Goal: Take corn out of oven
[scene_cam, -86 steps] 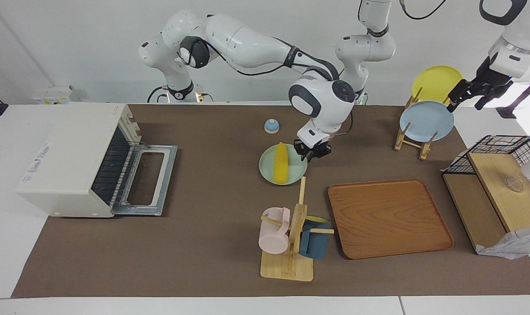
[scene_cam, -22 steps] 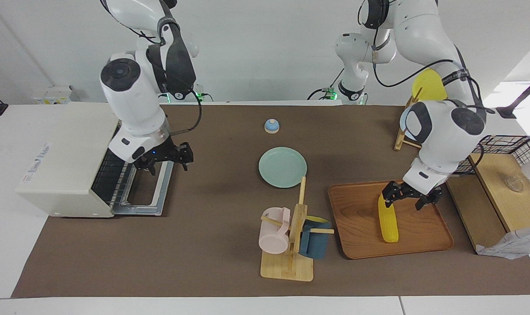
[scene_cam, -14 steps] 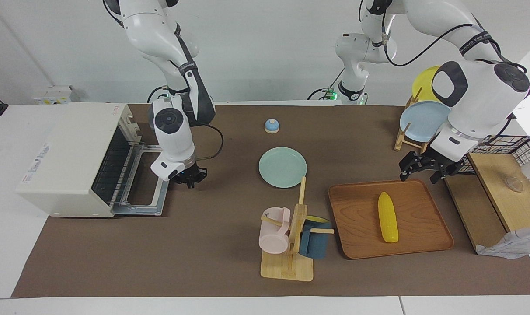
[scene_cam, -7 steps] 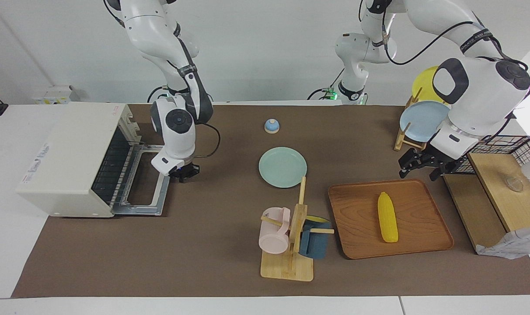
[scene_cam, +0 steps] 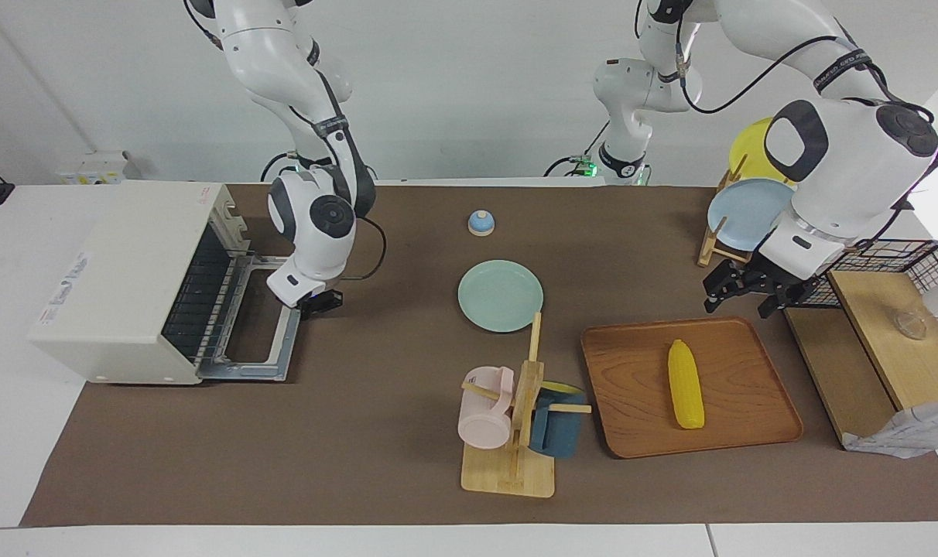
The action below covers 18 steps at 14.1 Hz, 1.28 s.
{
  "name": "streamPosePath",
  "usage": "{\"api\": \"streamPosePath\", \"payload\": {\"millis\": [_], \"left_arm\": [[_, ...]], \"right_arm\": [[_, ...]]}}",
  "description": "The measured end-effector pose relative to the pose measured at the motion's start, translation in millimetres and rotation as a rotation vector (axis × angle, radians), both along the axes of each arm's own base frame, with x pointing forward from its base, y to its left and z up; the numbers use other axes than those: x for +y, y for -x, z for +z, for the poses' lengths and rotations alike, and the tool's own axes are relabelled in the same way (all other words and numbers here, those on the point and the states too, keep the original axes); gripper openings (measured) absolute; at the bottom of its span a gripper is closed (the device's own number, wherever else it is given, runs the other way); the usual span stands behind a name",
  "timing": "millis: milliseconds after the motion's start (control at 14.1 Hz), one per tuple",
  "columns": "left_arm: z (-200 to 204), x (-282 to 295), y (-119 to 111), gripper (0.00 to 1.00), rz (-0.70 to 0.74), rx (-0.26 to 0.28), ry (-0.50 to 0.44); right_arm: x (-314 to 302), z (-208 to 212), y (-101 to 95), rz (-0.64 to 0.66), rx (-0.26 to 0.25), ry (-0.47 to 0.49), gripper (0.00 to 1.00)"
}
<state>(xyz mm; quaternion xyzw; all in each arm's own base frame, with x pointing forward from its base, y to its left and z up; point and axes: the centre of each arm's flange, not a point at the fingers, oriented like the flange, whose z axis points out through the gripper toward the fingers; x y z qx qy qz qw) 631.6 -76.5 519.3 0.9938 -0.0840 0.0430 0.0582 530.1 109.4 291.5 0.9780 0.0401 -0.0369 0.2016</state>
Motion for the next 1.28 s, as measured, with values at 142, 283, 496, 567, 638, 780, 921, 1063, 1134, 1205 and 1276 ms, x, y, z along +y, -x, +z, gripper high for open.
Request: {"api": "streamPosePath", "payload": {"millis": [142, 283, 496, 567, 638, 780, 921, 1063, 1134, 1205, 1276], "left_arm": [[0, 0, 0, 1.00, 0.000, 0.000, 0.000], [0, 0, 0, 1.00, 0.000, 0.000, 0.000], [0, 0, 0, 1.00, 0.000, 0.000, 0.000], [0, 0, 0, 1.00, 0.000, 0.000, 0.000], [0, 0, 0, 1.00, 0.000, 0.000, 0.000], [0, 0, 0, 1.00, 0.000, 0.000, 0.000], [0, 0, 0, 1.00, 0.000, 0.000, 0.000], [0, 0, 0, 1.00, 0.000, 0.000, 0.000], [0, 0, 0, 1.00, 0.000, 0.000, 0.000], [0, 1, 0, 1.00, 0.001, 0.000, 0.000], [1, 1, 0, 1.00, 0.001, 0.000, 0.000]], "right_arm": [[3, 5, -1.0, 0.005, 0.008, 0.026, 0.01], [6, 14, -4.1, -0.003, 0.020, 0.053, 0.01], [8, 37, -10.7, -0.027, 0.040, 0.093, 0.01], [7, 48, -13.1, -0.032, 0.048, 0.106, 0.01], [4, 59, -15.4, -0.033, 0.057, 0.118, 0.01], [-2, 78, -20.5, -0.032, 0.059, 0.131, 0.01], [-5, 83, -22.0, -0.029, 0.060, 0.132, 0.01], [-5, 83, -22.0, -0.028, 0.060, 0.132, 0.01], [-5, 83, -22.0, -0.028, 0.060, 0.133, 0.01], [-5, 83, -22.0, -0.028, 0.060, 0.133, 0.01], [-5, 83, -22.0, -0.028, 0.060, 0.133, 0.01]]}}
